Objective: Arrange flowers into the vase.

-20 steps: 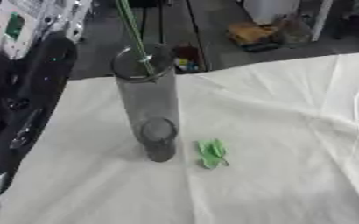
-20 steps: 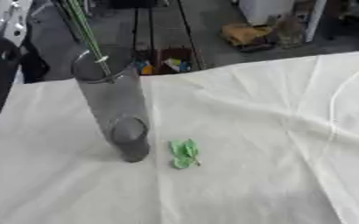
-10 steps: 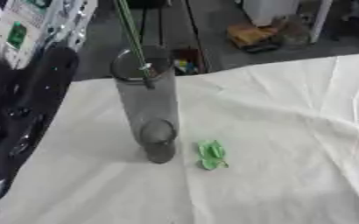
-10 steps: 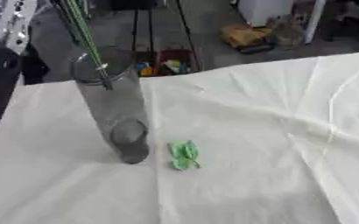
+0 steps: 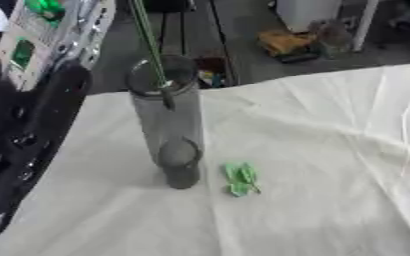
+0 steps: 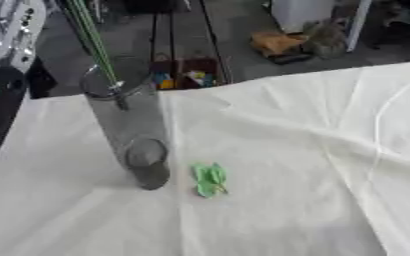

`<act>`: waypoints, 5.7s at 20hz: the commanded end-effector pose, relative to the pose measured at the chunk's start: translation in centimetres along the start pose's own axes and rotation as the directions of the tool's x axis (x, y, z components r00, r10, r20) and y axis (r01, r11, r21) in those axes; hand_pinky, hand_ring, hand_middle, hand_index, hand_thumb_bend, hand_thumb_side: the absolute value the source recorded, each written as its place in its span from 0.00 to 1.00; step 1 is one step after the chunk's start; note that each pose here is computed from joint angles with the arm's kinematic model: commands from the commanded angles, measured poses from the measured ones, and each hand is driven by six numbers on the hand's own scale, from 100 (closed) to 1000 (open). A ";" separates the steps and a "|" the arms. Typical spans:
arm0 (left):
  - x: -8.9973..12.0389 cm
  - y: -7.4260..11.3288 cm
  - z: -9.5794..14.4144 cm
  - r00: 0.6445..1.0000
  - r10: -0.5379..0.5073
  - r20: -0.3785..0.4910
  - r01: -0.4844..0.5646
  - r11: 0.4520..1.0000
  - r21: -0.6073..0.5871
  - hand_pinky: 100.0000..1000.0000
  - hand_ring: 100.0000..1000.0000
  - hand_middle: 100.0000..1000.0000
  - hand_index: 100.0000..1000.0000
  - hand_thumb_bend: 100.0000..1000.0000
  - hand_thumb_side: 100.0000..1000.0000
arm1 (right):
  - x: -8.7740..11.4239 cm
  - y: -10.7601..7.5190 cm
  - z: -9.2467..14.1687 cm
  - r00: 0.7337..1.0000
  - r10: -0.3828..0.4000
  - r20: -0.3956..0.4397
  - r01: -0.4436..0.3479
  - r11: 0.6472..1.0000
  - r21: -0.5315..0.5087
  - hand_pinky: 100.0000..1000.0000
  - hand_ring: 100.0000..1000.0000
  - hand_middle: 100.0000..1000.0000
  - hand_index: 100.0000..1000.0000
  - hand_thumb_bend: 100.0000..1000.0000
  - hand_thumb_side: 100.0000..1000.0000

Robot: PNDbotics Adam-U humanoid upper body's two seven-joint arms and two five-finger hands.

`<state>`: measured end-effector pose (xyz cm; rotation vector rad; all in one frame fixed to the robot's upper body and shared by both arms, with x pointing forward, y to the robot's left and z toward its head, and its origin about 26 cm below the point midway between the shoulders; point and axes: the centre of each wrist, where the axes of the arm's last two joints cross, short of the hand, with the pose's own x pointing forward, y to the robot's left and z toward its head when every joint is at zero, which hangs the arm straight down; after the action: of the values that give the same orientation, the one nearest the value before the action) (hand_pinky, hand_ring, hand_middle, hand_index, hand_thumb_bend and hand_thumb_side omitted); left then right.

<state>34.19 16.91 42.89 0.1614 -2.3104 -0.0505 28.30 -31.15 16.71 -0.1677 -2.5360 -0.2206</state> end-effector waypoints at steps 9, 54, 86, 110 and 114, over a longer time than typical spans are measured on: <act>0.6 -0.2 0.5 0.999 -0.019 0.032 0.019 1.000 0.001 0.00 0.00 0.00 0.00 0.00 0.89 | 0.5 0.2 -0.6 1.000 -0.008 0.024 0.008 1.000 0.005 0.14 0.27 0.16 0.49 0.00 0.93; -1.1 -0.1 2.2 0.982 -0.165 0.096 0.169 0.985 -0.036 0.00 0.15 0.16 0.07 0.00 0.92 | 0.5 0.2 -0.6 1.000 -0.014 0.015 0.014 1.000 0.002 0.15 0.27 0.16 0.50 0.00 0.94; -1.9 1.0 2.6 0.928 -0.362 0.087 0.371 0.921 -0.117 0.10 0.41 0.39 0.18 0.00 0.82 | 0.5 0.1 -0.5 1.000 -0.023 0.000 0.023 1.000 0.002 0.15 0.27 0.16 0.50 0.00 0.94; -2.9 1.6 3.0 0.880 -0.468 0.077 0.472 0.851 -0.231 0.22 0.55 0.56 0.42 0.00 0.80 | 0.5 0.0 -0.5 1.000 -0.025 -0.002 0.025 1.000 0.000 0.15 0.28 0.16 0.50 0.00 0.94; -2.9 1.8 3.0 0.864 -0.496 0.082 0.500 0.827 -0.256 0.24 0.57 0.58 0.45 0.00 0.80 | 0.5 0.0 -0.4 1.000 -0.025 -0.003 0.025 1.000 -0.001 0.15 0.28 0.16 0.50 0.00 0.94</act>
<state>34.44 18.40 37.83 0.5788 -2.1588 -0.6216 28.39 -30.96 16.73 -0.1345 -2.5163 -0.2388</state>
